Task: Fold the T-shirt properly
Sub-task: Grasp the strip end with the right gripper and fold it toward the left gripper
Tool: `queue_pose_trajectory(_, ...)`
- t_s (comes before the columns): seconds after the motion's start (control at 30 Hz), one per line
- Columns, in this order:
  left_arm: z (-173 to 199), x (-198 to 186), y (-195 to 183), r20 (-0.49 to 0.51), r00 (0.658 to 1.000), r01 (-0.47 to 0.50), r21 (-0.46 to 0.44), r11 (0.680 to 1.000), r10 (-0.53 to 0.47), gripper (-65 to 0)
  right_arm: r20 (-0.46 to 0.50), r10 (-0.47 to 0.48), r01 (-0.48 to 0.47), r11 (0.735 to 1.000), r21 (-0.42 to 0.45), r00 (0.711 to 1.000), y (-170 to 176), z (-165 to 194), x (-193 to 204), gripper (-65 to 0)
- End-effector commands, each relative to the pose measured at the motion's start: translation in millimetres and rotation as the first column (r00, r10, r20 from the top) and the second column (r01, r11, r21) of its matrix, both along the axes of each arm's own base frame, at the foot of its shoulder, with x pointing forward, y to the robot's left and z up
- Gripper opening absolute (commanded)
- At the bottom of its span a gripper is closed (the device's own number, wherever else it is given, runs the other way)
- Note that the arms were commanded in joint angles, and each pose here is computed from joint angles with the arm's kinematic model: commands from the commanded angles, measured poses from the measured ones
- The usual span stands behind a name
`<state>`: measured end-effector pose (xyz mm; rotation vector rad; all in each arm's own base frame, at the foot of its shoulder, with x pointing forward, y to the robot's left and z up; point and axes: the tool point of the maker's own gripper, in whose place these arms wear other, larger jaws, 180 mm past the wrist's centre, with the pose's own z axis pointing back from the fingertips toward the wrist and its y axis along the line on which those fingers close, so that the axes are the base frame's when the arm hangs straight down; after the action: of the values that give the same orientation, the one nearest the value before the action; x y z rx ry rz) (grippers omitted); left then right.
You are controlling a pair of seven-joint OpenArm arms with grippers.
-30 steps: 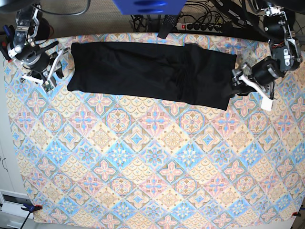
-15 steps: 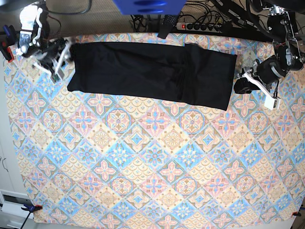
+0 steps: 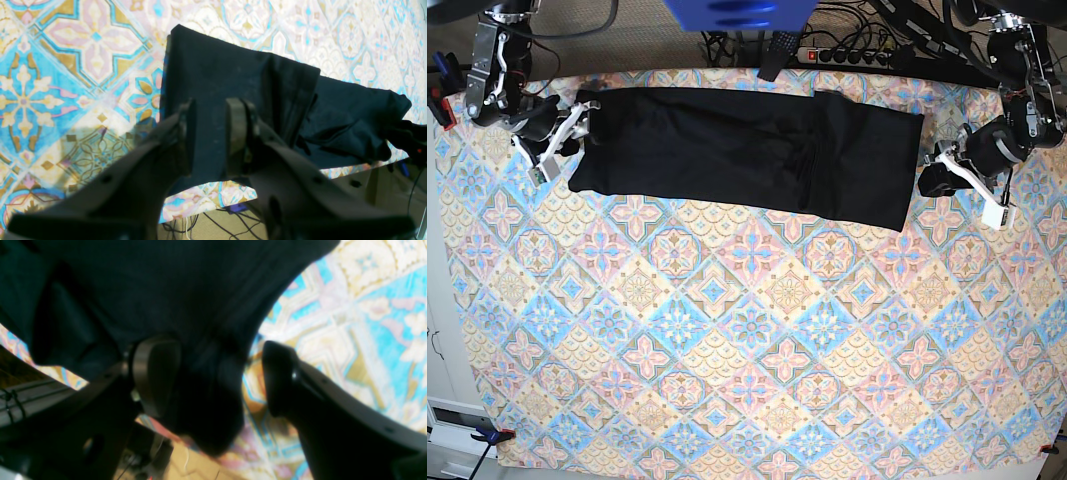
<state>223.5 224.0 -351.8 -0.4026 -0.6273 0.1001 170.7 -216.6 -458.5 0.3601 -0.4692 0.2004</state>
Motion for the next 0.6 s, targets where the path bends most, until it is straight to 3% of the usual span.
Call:
queue_pose_trajectory(0.0,9,5,2,0.033,0.999,0.006,0.006,1.0,-0.006,-50.9,0.03,-0.004,0.005,1.0,-0.003,1.0,-5,6,11,-23.7)
queue_pose_trajectory(0.2,9,5,1,0.032,0.999,0.007,0.005,1.0,-0.007,-50.9,0.013,-0.028,0.028,0.999,0.017,1.0,-6,-2,16,-23.7)
queue_pose_trajectory(0.37,9,5,1,0.032,0.999,0.007,0.005,1.0,-0.007,-50.9,-0.013,0.049,-0.048,0.998,0.041,0.999,19,-8,10,-23.7)
queue_pose_trajectory(0.57,9,5,1,0.033,0.999,0.007,0.004,1.0,-0.008,-50.9,-0.012,0.09,-0.087,0.983,0.165,0.996,57,-6,6,-23.8)
